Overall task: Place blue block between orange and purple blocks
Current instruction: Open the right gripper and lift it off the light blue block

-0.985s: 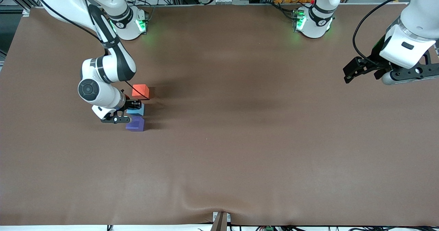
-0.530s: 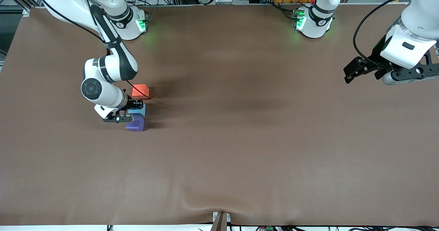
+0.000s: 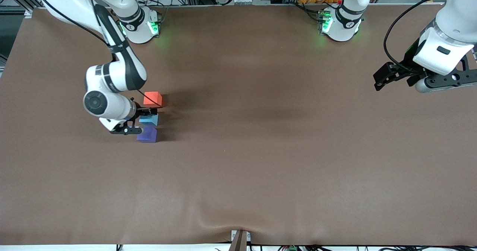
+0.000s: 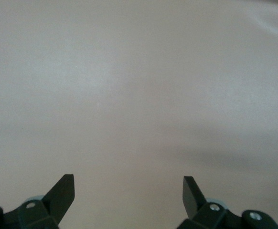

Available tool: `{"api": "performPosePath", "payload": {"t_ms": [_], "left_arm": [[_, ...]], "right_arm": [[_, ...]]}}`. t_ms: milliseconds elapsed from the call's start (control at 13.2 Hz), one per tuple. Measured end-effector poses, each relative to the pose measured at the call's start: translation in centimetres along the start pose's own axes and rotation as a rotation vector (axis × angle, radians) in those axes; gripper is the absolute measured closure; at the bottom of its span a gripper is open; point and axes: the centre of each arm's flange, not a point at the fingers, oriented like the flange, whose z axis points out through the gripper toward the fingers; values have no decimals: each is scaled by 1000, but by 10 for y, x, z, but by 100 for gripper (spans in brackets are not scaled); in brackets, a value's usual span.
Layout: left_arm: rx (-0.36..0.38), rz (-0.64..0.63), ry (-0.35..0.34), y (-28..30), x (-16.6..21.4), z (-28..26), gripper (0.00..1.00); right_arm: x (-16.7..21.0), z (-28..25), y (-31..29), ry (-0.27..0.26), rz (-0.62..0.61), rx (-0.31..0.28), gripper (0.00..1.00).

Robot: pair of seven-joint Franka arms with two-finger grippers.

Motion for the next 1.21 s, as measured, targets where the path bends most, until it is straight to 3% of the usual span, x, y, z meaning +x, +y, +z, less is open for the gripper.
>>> {"api": "performPosePath", "payload": {"t_ms": [152,379,606,985,1212], "left_arm": [[0,0,-1,0,0,1,0],[1,0,-3,0,0,1,0],[1,-2,-3,-1,0,2,0],[1,-4,0,-2,0,0,0],[1,-8,10,-6,-6,-11,0]], "right_arm": [[9,-68,-3,-20,-2,1,0],[9,-191,1,43,1,17,0],[-9,-279,40,60,48,36,0],[-49,-348,84,35,89,64,0],[-92,-389,80,122,83,63,0]]}}
